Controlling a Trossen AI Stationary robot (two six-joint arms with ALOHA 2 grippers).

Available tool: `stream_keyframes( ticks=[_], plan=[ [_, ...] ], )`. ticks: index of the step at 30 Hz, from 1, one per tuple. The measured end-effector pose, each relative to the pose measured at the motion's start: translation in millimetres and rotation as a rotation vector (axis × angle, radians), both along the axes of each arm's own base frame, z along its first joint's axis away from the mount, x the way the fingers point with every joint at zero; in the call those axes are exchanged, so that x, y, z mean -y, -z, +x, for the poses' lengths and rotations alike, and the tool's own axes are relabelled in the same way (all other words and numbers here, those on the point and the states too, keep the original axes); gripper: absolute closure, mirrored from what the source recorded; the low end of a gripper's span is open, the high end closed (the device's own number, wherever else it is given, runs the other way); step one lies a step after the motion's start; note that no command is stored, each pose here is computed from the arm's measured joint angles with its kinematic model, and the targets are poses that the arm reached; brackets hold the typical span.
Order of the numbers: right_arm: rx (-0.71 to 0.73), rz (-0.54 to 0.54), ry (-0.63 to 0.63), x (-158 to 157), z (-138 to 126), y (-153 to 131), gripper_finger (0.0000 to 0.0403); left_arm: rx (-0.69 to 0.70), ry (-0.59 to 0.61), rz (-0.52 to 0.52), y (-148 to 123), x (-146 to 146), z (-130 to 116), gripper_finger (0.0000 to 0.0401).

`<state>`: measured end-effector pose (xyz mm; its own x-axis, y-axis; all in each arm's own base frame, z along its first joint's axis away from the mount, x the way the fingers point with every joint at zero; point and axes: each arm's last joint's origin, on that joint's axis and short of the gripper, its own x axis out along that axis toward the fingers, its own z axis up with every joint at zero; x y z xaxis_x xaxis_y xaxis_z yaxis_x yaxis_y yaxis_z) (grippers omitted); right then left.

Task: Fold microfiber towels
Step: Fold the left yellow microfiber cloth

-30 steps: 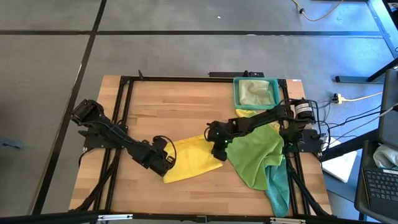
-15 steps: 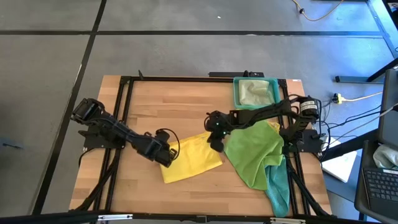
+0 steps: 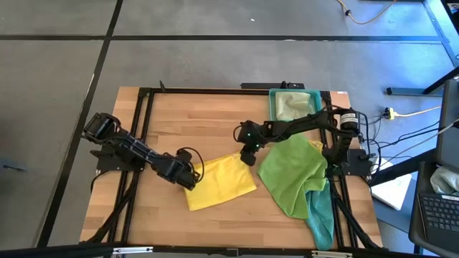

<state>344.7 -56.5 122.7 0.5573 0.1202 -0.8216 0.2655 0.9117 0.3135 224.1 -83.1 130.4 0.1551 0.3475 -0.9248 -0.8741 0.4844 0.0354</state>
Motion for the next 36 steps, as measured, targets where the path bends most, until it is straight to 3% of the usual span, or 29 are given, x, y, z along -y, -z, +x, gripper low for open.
stream_keyframes(
  ticks=[7, 11, 14, 19, 24, 28, 32, 36],
  plan=[
    [0.016, 0.051, -0.019, 5, -1, -1, 0.0359, -0.073, -0.007, 0.003, 0, -2, -6, 0.0332],
    [0.019, 0.153, -0.053, 2, -3, -5, 0.0359, -0.117, -0.010, -0.027, -5, -3, -11, 0.0332],
    [0.034, 0.219, -0.098, -1, -4, -18, 0.0359, -0.094, -0.008, -0.037, -16, -3, -12, 0.0332],
    [0.121, 0.228, -0.219, -8, -6, -55, 0.0359, 0.003, 0.017, -0.020, -42, -3, -13, 0.0332],
    [0.219, 0.193, -0.278, -28, -18, -99, 0.0359, 0.091, 0.235, -0.024, -69, 14, -17, 0.0332],
    [0.251, 0.081, -0.298, -57, -38, -131, 0.0369, 0.157, 0.402, -0.085, -84, 38, -21, 0.0336],
    [0.260, 0.013, -0.301, -87, -57, -151, 0.0382, 0.196, 0.498, -0.153, -93, 67, -19, 0.0350],
    [0.255, 0.028, -0.310, -113, -72, -161, 0.0386, 0.179, 0.594, -0.157, -93, 97, -9, 0.0367]
  ],
)
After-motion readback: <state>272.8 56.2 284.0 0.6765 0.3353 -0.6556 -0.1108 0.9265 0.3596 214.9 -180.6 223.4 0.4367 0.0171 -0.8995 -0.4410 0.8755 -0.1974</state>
